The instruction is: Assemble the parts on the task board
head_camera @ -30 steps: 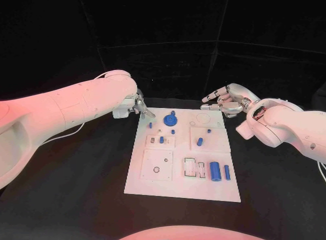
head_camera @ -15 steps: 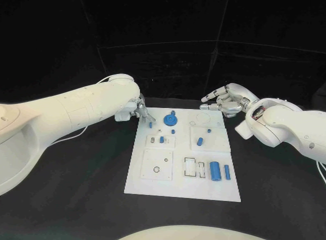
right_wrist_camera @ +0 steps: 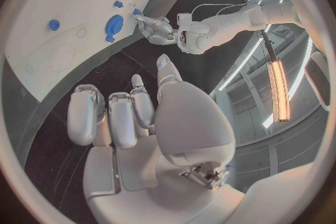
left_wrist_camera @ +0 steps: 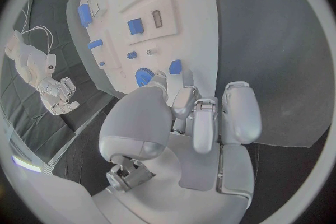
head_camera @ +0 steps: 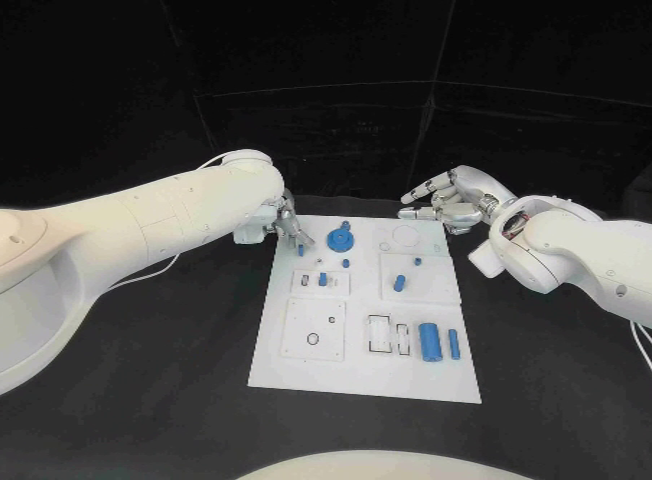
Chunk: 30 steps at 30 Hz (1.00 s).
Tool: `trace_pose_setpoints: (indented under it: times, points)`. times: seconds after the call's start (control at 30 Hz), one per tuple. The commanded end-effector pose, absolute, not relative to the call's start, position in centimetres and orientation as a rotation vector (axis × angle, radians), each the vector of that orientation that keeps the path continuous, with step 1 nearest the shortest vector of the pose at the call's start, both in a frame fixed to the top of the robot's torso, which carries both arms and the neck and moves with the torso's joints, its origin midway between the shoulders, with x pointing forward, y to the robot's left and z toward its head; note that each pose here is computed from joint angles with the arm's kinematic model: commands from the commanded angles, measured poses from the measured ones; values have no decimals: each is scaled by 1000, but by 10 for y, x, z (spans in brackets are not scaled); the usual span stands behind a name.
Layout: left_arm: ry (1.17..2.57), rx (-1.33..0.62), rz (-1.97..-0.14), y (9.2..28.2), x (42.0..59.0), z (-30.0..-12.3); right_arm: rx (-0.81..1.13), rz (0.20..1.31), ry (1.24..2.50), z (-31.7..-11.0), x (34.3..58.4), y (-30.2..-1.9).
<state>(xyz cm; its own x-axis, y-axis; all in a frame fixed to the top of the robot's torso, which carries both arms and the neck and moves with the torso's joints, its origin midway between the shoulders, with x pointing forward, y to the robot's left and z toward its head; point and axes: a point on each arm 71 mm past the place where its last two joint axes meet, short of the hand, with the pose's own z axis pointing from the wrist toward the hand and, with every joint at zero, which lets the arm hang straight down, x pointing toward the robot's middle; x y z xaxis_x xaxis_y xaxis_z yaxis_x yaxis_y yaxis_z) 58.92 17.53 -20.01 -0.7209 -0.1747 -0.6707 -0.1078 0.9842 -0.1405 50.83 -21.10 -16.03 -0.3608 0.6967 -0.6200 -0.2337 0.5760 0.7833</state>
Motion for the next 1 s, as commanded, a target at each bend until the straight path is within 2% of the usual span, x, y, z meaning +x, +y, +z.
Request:
trace_pose_setpoints:
  times: [0.03,1.0]
  points:
    - [2390,-171,-128,173,589,-200,388,1030,1660,-158,509,-210]
    - [2398,-157,-136,168,587,-200,386,1032,1663,-158,509,-209]
